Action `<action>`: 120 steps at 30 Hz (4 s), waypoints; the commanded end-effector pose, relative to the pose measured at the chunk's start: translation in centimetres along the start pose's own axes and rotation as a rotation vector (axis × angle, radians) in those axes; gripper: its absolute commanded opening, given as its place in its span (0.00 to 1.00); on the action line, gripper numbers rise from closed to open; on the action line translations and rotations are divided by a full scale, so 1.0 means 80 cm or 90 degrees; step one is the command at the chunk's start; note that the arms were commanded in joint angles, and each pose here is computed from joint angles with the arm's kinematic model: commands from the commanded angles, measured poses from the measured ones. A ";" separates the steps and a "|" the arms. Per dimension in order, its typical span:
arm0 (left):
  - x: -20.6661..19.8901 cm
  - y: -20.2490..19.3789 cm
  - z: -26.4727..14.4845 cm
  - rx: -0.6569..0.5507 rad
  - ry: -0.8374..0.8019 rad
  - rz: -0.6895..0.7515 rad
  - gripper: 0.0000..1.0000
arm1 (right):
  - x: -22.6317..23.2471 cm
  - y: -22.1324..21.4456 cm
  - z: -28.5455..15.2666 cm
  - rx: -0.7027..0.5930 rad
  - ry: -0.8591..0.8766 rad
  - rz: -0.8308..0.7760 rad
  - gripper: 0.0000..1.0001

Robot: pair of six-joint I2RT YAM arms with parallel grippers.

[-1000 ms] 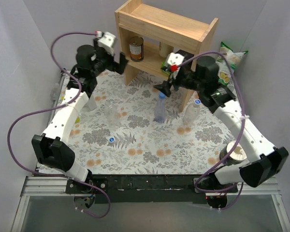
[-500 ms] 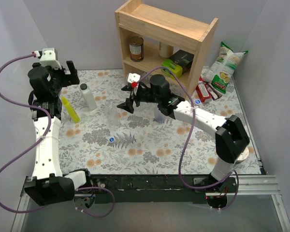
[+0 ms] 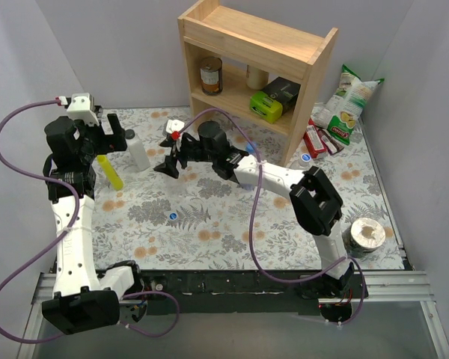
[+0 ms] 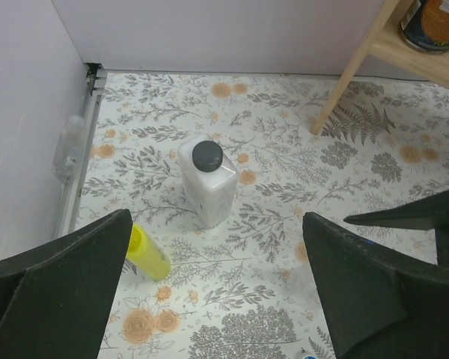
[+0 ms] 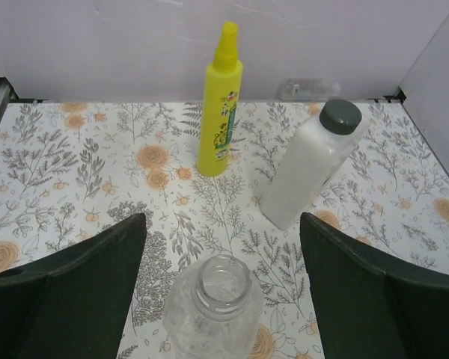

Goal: Screw on the bottle caps

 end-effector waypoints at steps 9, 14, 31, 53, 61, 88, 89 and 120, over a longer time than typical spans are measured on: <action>-0.018 -0.020 -0.013 0.021 -0.062 -0.011 0.98 | -0.006 0.000 0.011 -0.024 -0.004 -0.006 0.49; -0.041 -0.030 -0.012 0.028 -0.170 0.055 0.98 | 0.005 0.020 -0.009 -0.015 0.038 0.005 0.19; -0.199 -0.106 -0.029 0.056 -0.583 0.152 0.98 | -0.017 0.205 -0.125 -0.164 -0.009 0.064 0.01; -0.226 -0.144 -0.025 0.100 -0.668 0.207 0.84 | 0.009 0.251 -0.149 -0.223 0.032 0.056 0.01; -0.229 -0.154 -0.026 0.109 -0.676 0.239 0.84 | 0.007 0.263 -0.149 -0.236 0.033 0.047 0.01; -0.227 -0.165 -0.018 0.118 -0.645 0.234 0.42 | 0.017 0.274 -0.161 -0.251 0.036 0.065 0.08; -0.226 -0.166 -0.018 0.121 -0.641 0.222 0.41 | 0.018 0.277 -0.163 -0.253 0.036 0.059 0.17; -0.188 -0.011 -0.020 -0.029 -0.387 0.093 0.00 | 0.066 -0.029 -0.093 0.245 0.197 -0.132 0.64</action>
Point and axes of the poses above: each gripper's point midway between its finger pads, its own z axis out along the fingers, its own x axis along the line the jaws close on, y = z × x, the point moved 3 cm from there along -z, back along the fingers, and after that the axes turned 4 degrees about -z, right-handed, at the moved point
